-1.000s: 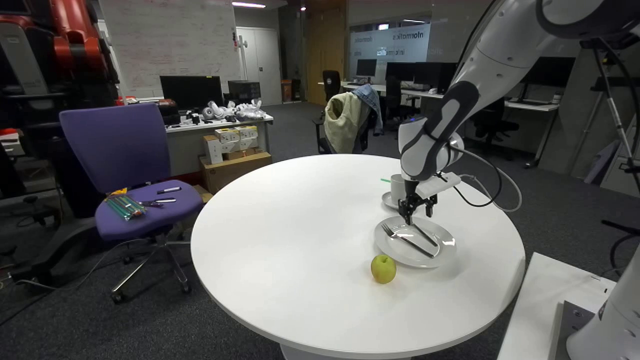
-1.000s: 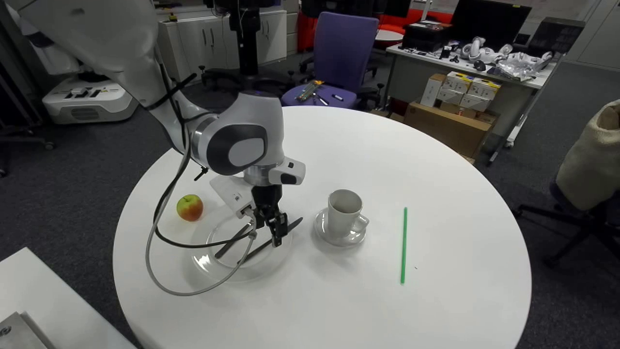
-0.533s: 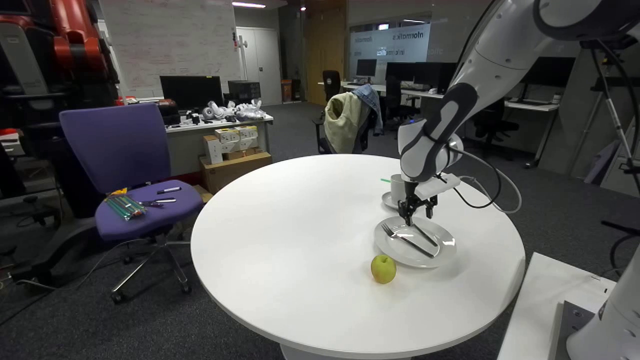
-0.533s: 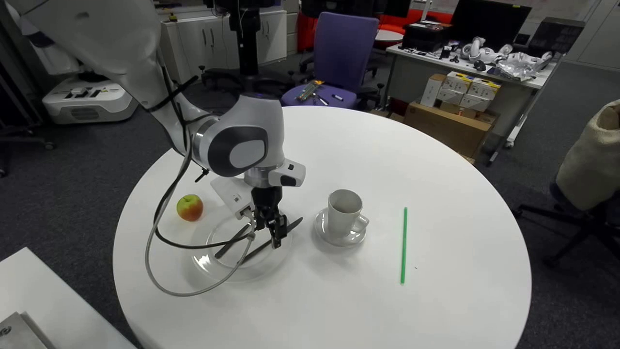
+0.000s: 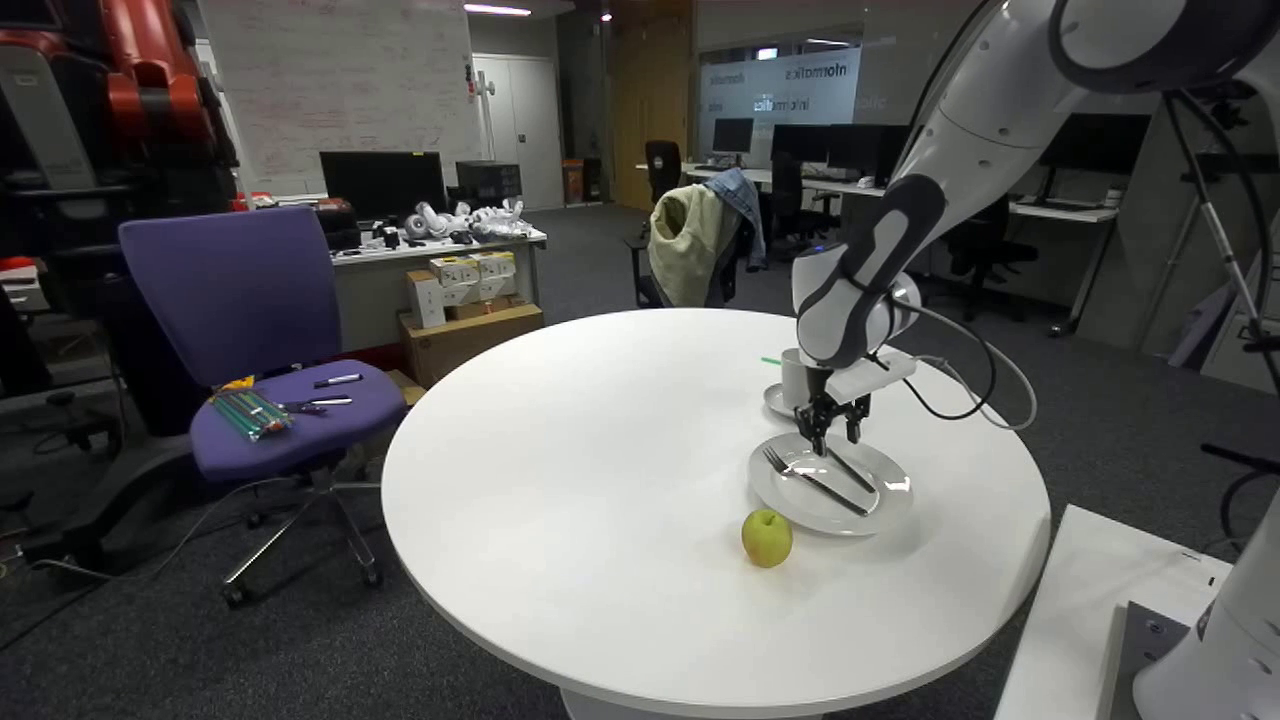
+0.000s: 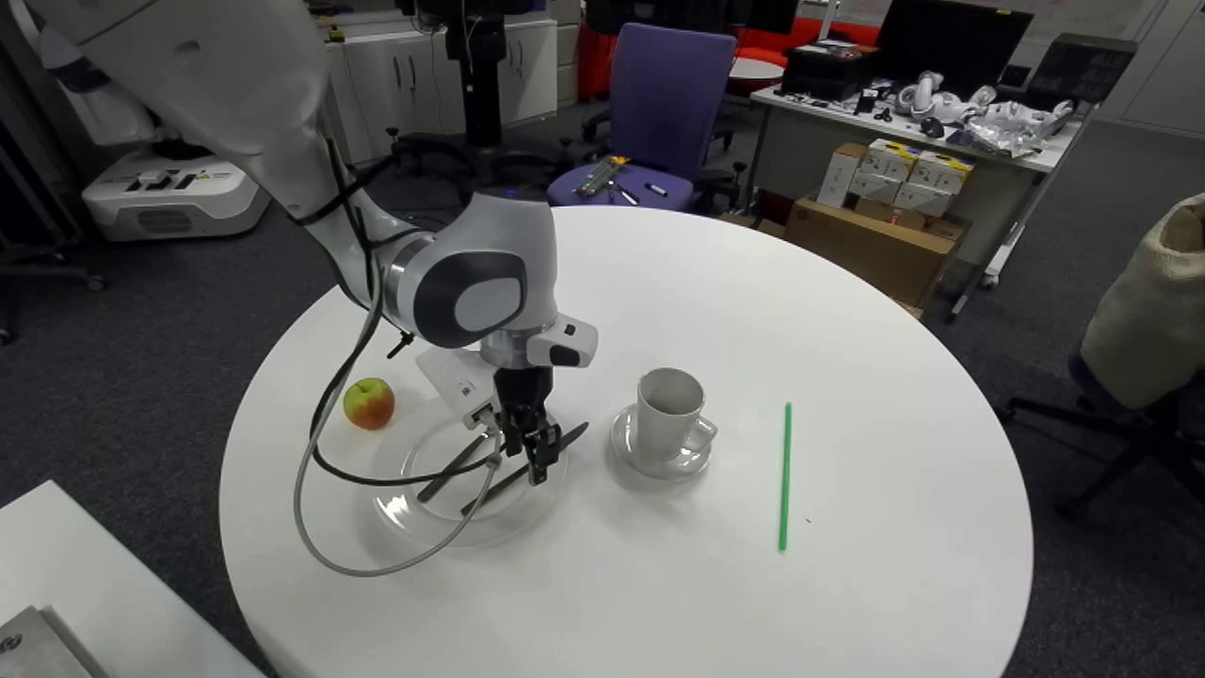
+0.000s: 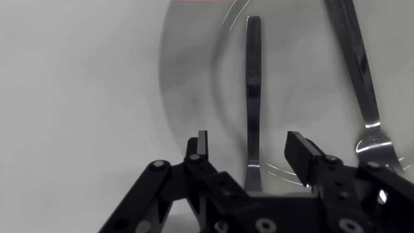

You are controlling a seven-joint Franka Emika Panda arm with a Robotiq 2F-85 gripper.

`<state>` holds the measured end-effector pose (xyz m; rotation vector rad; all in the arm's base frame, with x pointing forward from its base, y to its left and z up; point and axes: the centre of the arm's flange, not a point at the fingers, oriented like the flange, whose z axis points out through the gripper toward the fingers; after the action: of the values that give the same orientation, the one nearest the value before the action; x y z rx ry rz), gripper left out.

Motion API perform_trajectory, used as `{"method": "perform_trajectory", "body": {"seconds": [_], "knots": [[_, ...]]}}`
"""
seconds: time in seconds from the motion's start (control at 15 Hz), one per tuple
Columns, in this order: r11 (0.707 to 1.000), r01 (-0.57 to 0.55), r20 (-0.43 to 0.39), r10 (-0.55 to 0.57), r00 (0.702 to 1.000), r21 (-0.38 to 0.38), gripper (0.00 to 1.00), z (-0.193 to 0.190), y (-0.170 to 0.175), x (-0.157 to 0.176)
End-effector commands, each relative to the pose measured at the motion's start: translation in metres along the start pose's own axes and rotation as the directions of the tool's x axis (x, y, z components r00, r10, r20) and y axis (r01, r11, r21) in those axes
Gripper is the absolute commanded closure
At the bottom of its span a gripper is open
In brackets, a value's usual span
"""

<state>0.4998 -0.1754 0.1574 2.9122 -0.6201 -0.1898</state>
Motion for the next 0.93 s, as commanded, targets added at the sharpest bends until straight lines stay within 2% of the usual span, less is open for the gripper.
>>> {"method": "perform_trajectory", "body": {"seconds": [0.0, 0.2, 0.33, 0.4, 0.47, 0.67, 0.87], "knots": [[1.000, -0.024, -0.029, 0.024, 0.999, -0.001, 0.62, -0.0024, -0.0013, 0.0048], [1.000, -0.023, -0.032, 0.023, 0.999, 0.000, 0.83, -0.0040, -0.0016, 0.0058], [1.000, -0.021, -0.034, 0.021, 0.999, 0.000, 0.84, -0.0053, -0.0019, 0.0061], [1.000, -0.021, -0.035, 0.021, 0.999, 0.001, 0.82, -0.0055, -0.0020, 0.0061], [1.000, -0.020, -0.036, 0.020, 0.999, 0.001, 0.60, -0.0055, -0.0023, 0.0064], [1.000, -0.021, -0.032, 0.021, 0.999, -0.002, 0.45, -0.0041, -0.0028, 0.0067], [1.000, -0.020, -0.031, 0.020, 0.999, -0.004, 0.41, -0.0032, -0.0043, 0.0068]]}}
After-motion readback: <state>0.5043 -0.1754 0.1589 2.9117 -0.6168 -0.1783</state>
